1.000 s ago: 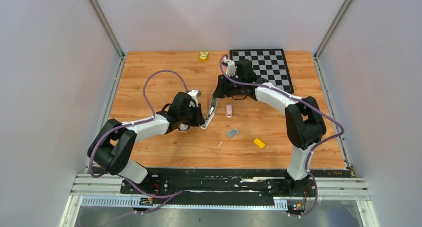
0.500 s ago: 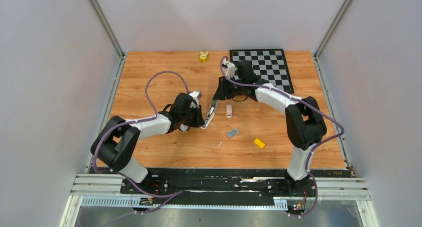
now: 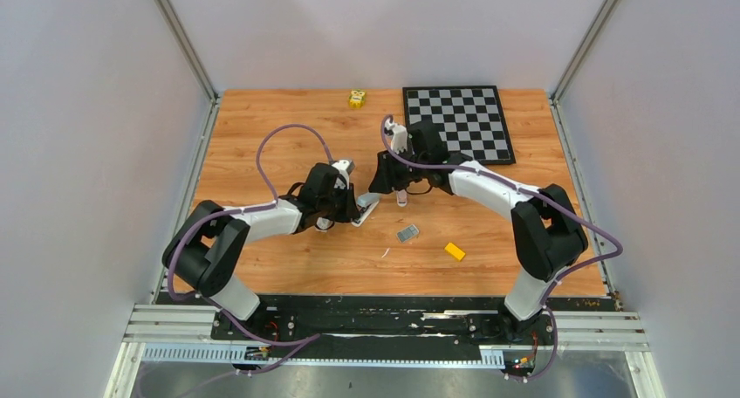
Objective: Load the staples into the stapler
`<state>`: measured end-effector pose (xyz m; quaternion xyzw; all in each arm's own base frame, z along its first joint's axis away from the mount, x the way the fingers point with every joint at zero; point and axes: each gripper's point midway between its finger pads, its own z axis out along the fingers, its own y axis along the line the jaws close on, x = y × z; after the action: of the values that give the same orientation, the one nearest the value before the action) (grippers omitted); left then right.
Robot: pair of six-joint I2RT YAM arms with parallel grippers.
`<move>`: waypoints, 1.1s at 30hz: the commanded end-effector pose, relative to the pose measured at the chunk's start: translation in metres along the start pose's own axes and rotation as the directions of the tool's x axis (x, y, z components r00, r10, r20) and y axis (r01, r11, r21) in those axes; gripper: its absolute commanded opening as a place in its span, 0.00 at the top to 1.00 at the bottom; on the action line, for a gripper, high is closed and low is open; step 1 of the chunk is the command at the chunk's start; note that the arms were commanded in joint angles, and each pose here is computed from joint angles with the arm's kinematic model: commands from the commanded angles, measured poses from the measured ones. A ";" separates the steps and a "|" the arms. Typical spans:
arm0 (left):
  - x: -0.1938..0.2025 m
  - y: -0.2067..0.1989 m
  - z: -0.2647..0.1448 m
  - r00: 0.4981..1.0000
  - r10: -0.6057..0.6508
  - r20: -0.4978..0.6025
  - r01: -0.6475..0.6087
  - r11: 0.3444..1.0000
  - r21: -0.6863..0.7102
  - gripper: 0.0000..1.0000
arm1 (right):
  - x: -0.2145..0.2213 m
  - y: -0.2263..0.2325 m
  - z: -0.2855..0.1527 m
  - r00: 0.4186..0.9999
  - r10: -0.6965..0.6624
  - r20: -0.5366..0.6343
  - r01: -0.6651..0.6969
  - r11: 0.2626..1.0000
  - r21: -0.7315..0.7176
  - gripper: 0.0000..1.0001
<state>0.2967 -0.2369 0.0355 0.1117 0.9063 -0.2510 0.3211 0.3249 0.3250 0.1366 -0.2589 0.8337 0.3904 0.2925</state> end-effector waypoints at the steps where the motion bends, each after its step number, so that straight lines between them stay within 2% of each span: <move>1: 0.008 0.008 0.004 1.000 -0.003 -0.025 0.003 1.000 -0.028 0.80 | 0.011 0.008 -0.003 1.000 0.002 -0.006 -0.002 1.000 0.019 0.57; 5: 0.005 0.006 -0.001 1.000 -0.008 -0.013 0.008 1.000 -0.030 0.80 | 0.013 0.010 -0.005 1.000 0.016 -0.002 -0.016 0.999 0.031 0.57; 10: 0.001 0.008 -0.013 1.000 -0.021 -0.008 0.020 0.998 -0.062 0.74 | 0.014 0.006 -0.006 0.997 0.076 0.009 -0.076 0.994 0.079 0.57; 18: -0.019 0.014 -0.050 0.995 -0.051 0.088 0.064 0.987 -0.145 0.63 | 0.021 0.003 -0.004 0.984 0.178 0.029 -0.180 0.976 0.120 0.51; 22: -0.032 0.005 -0.063 0.987 -0.058 0.151 0.075 0.991 -0.112 0.56 | 0.021 0.006 0.002 0.982 0.189 0.027 -0.191 0.974 0.124 0.52; 24: -0.040 -0.007 -0.064 0.984 -0.047 0.171 0.056 0.997 -0.051 0.55 | 0.022 0.006 0.006 0.980 0.195 0.024 -0.197 0.972 0.127 0.52; 27: -0.038 -0.018 -0.059 0.989 -0.031 0.144 0.030 0.999 0.011 0.55 | 0.025 0.006 0.012 0.978 0.209 0.017 -0.210 0.967 0.142 0.53; 33: -0.019 -0.012 -0.044 0.997 -0.026 0.069 0.026 1.000 0.004 0.58 | 0.040 0.002 0.026 0.966 0.257 -0.021 -0.249 0.953 0.174 0.55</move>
<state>0.2875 -0.2210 0.0957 0.0771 0.8909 -0.2551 0.3677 0.3048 0.3304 0.1068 -0.1481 0.8855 0.3574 0.2573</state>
